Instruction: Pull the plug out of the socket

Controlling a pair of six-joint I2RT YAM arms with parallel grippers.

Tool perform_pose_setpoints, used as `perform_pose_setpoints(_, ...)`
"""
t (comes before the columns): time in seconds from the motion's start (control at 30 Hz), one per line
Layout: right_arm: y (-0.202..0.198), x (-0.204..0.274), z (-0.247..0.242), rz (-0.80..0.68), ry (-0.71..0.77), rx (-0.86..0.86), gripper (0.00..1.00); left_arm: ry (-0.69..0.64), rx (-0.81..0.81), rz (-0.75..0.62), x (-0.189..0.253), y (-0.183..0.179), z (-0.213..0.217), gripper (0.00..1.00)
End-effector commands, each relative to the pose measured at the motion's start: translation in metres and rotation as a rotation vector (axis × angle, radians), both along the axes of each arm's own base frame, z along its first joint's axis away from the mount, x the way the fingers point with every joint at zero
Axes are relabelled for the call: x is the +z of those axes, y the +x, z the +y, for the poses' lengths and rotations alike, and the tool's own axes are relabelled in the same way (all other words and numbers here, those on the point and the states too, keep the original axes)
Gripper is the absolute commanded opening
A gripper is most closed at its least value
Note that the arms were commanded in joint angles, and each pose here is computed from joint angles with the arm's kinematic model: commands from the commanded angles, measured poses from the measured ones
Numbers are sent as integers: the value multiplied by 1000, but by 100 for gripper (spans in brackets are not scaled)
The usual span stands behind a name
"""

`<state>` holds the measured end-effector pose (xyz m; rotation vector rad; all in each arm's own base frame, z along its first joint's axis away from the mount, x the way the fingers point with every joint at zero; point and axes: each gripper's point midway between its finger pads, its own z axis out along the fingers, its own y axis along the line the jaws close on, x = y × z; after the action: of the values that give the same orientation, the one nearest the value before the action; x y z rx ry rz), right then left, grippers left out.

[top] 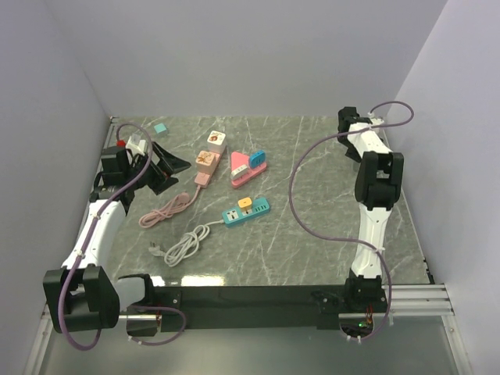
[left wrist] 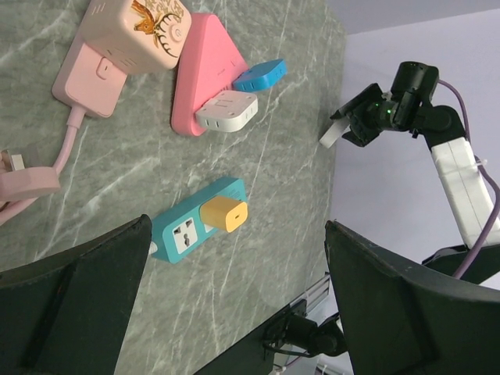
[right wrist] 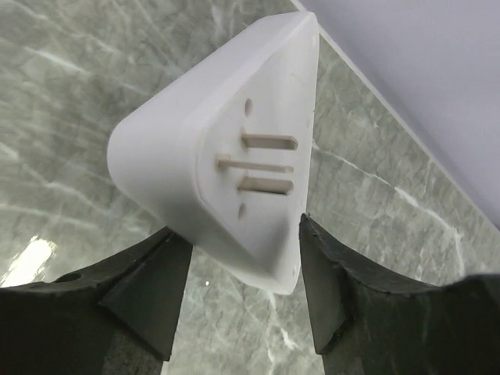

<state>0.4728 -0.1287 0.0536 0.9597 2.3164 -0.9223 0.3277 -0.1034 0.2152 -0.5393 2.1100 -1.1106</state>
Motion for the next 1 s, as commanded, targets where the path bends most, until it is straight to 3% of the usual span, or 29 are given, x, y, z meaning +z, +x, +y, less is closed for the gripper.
perform_pose_setpoints(0.0, 9, 45, 4, -123, 26, 20, 64, 11, -16, -56, 8, -3, -2, 99)
perform_pose_setpoints(0.5, -22, 140, 66, -328, 265, 244, 72, 48, 43, -51, 8, -3, 7, 99)
perform_pose_setpoints(0.7, -63, 135, 168, -302, 521, 549, 70, 50, 46, -62, 13, -3, 5, 99)
perform_pose_setpoints(0.97, -133, 131, 310, -256, 753, 966, 70, 117, -20, -34, 5, -15, -9, 100)
